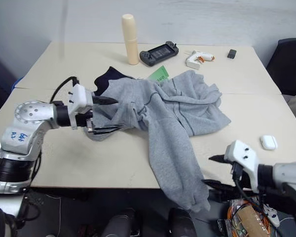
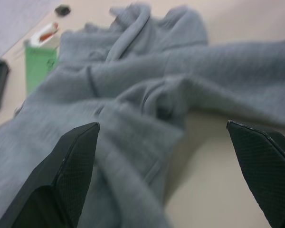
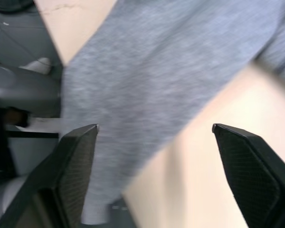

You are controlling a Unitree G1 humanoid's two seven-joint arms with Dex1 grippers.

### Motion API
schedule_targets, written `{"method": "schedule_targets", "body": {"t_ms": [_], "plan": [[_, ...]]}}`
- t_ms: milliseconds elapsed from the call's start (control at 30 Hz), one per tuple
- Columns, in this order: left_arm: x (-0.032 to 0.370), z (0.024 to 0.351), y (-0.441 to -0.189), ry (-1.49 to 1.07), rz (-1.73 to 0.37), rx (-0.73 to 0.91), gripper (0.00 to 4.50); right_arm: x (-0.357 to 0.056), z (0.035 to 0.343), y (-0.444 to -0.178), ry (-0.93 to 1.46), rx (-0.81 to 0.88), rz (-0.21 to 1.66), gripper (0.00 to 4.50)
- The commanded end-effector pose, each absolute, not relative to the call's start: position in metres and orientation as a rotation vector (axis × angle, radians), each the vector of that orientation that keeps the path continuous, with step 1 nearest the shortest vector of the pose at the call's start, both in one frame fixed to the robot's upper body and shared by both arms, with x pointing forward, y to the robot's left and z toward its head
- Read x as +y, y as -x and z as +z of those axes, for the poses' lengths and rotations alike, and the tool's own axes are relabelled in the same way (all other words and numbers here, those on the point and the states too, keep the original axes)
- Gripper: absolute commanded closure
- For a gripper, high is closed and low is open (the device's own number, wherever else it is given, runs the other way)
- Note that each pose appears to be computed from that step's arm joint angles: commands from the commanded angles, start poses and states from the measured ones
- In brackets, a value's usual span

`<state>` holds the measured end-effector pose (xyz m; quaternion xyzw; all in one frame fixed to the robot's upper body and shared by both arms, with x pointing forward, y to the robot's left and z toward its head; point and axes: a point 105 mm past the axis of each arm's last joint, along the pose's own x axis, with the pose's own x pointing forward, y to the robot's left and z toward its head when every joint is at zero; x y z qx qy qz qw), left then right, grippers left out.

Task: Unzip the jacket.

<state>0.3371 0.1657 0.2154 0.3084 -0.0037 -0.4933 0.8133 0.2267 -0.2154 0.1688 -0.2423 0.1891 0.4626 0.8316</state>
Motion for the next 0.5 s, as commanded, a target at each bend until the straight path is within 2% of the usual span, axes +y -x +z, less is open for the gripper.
{"method": "schedule_targets", "body": {"t_ms": [33, 200, 400, 500], "plan": [[0.182, 0.229, -0.339, -0.757, -0.993, -0.057, 0.0, -0.241, 0.191, -0.257, 0.791, 0.312, 0.851, 0.66], [0.176, 0.221, -0.34, -0.802, -0.984, -0.075, 0.0, -0.263, 0.185, -0.312, 1.17, 0.241, 0.707, 0.66], [0.151, 0.206, -0.347, -0.786, -1.018, -0.078, 0.0, -0.246, 0.175, -0.359, 1.296, 0.151, 0.7, 0.66], [0.142, 0.196, -0.351, -0.819, -1.034, -0.059, 0.0, -0.243, 0.167, -0.37, 1.36, 0.158, 0.729, 0.66]]}}
